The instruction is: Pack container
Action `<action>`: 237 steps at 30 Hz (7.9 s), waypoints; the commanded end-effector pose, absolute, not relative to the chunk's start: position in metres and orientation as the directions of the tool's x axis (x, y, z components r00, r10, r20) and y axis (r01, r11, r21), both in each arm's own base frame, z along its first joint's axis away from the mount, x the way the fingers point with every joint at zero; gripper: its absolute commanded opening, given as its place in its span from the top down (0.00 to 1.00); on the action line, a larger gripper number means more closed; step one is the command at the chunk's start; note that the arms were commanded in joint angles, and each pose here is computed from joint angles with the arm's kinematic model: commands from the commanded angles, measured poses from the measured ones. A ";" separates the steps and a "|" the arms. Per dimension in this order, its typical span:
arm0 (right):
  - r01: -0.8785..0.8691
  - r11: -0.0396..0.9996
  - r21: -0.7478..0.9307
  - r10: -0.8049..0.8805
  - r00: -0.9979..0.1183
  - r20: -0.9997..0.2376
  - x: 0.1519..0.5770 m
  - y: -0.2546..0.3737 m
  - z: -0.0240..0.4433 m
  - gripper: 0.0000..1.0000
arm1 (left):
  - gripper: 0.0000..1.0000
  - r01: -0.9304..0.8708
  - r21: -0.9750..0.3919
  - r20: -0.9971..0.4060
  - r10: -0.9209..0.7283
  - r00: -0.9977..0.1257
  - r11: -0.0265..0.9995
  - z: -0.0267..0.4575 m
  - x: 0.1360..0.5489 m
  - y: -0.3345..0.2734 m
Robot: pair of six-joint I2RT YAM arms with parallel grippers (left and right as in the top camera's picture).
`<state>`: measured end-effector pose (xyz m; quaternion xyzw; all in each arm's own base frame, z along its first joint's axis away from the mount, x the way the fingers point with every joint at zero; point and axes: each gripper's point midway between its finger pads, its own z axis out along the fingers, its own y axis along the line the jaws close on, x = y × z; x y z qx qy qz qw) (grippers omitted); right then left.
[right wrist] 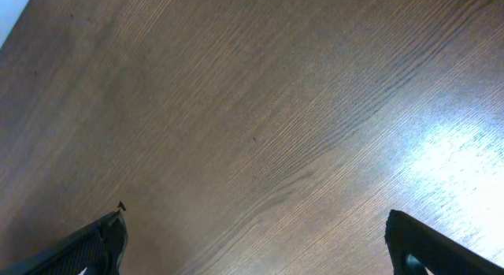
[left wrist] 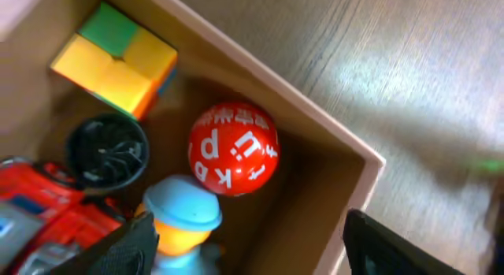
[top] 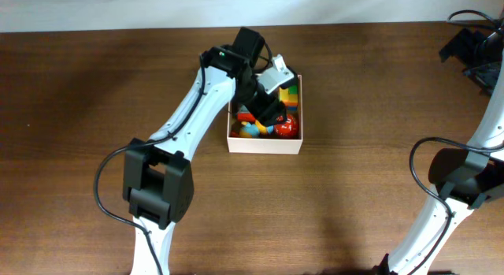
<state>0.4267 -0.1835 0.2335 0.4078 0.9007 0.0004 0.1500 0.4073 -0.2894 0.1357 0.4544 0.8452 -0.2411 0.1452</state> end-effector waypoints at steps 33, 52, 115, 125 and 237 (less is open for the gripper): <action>0.731 0.671 0.126 0.732 -0.624 -0.273 0.427 -0.181 0.236 0.01 | 0.01 -0.048 -0.030 -0.415 -0.056 -0.908 0.998 0.248 0.469 0.010; 0.731 0.671 0.126 0.732 -0.624 -0.274 0.427 -0.181 0.236 0.01 | 0.01 -0.024 -0.041 -0.493 -0.041 -0.869 0.999 0.285 0.457 0.001; 0.731 0.671 0.126 0.732 -0.624 -0.274 0.427 -0.181 0.236 0.01 | 0.01 -0.038 0.059 -0.995 0.056 -0.080 0.998 0.157 0.246 0.012; 0.731 0.671 0.126 0.732 -0.624 -0.274 0.427 -0.181 0.236 0.01 | 0.01 -0.038 0.059 -0.995 0.056 -0.080 0.998 0.157 0.246 0.012; -0.162 0.983 0.091 0.074 -0.111 -0.991 0.241 0.031 0.158 0.01 | 0.01 -0.038 0.059 -0.995 0.056 -0.080 0.998 0.157 0.246 0.012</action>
